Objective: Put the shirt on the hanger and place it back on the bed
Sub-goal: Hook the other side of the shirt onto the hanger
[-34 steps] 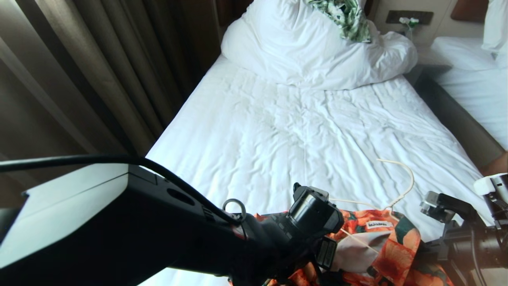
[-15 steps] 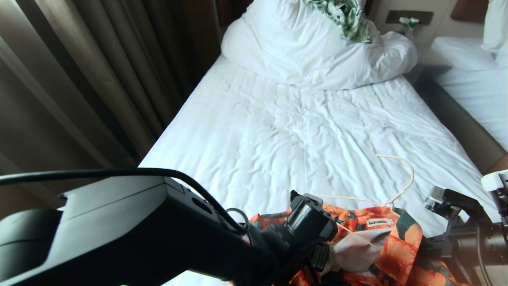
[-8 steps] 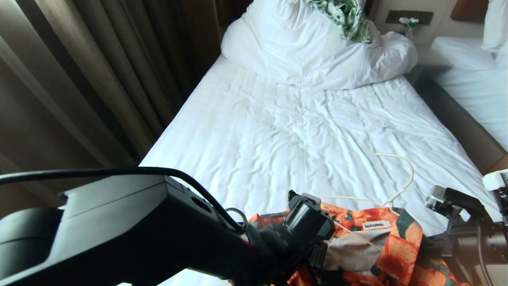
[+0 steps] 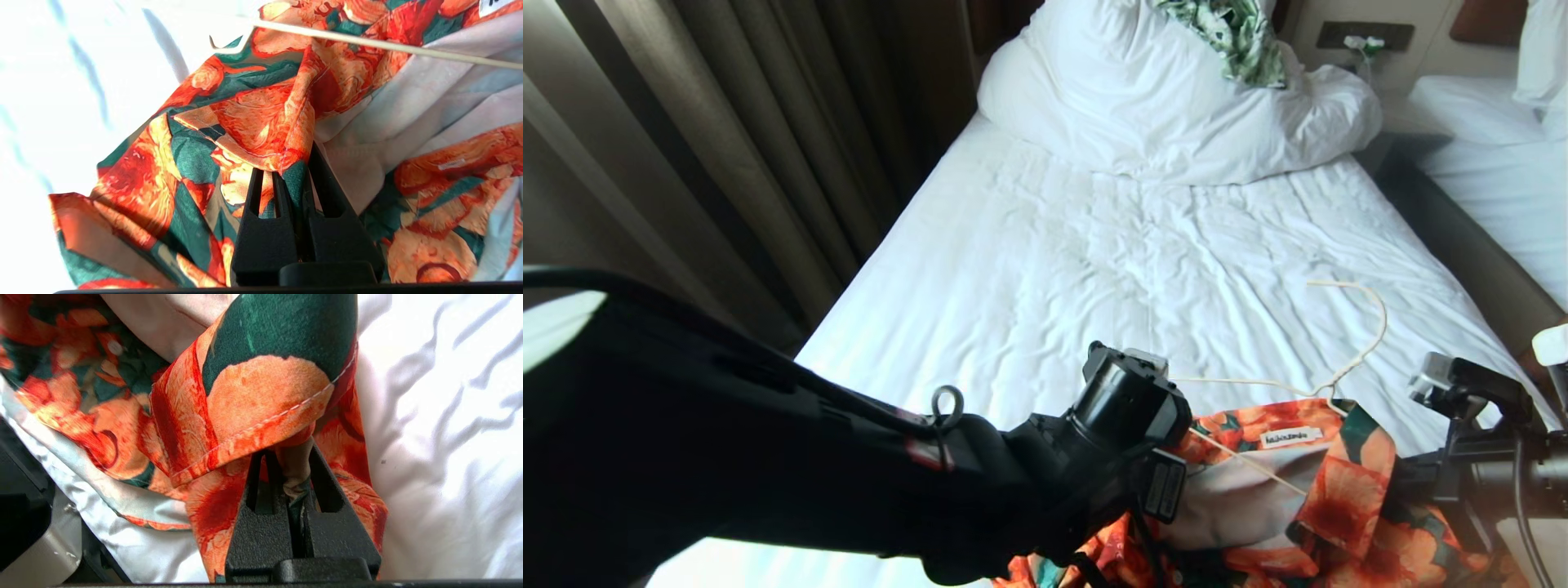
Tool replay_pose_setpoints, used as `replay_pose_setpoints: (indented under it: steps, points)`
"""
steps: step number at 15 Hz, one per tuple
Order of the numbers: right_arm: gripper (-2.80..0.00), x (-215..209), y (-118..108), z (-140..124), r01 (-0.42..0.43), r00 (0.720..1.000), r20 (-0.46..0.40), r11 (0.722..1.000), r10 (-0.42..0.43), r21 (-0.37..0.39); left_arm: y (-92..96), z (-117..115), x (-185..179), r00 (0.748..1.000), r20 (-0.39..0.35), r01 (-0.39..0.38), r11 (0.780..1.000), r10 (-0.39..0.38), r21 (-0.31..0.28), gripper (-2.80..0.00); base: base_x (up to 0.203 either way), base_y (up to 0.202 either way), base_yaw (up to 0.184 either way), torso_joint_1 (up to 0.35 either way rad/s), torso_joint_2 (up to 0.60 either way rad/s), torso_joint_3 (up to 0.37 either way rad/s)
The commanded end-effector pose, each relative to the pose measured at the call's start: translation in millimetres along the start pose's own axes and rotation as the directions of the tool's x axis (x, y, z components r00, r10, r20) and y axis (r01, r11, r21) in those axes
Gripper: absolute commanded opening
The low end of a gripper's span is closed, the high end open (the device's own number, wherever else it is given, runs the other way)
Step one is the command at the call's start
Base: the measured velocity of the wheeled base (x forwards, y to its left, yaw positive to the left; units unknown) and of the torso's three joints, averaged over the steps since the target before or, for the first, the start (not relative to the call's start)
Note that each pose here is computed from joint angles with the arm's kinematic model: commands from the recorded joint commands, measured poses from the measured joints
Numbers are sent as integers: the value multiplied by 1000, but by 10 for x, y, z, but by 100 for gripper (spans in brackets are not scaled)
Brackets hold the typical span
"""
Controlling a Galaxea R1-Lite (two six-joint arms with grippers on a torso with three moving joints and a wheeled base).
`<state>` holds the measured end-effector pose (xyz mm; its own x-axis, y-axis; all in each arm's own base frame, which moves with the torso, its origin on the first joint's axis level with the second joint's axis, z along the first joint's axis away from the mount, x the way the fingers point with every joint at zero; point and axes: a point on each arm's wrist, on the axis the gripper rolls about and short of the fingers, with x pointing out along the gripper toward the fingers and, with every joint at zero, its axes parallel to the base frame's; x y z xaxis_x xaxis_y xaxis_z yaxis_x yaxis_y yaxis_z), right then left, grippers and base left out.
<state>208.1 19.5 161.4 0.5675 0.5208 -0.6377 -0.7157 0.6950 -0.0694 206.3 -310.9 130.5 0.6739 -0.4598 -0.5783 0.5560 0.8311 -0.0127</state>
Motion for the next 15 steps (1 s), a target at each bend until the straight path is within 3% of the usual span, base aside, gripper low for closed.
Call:
replay_pose_setpoints:
  steps: [1, 8, 11, 15]
  points:
    - [-280, -92, 20, 84, -13, 998, 61, 1000, 14, -29, 61, 118, -196, 999, 32, 2, 1000, -2, -16, -280, 0, 0, 0, 0, 0, 0]
    - [-280, -325, 55, 350, -94, 961, 248, 990, 118, -109, 561, 386, -571, 996, -16, -90, 995, 90, -45, -280, 0, 0, 0, 0, 0, 0]
    - [-280, -344, 23, 394, -77, 945, 305, 986, 119, -146, 636, 383, -642, 996, -69, -66, 997, 63, -48, -280, 0, 0, 0, 0, 0, 0]
    - [-280, -412, 66, 354, -74, 939, 321, 985, 121, -155, 770, 380, -576, 991, -86, -106, 992, 100, -64, -280, 0, 0, 0, 0, 0, 0]
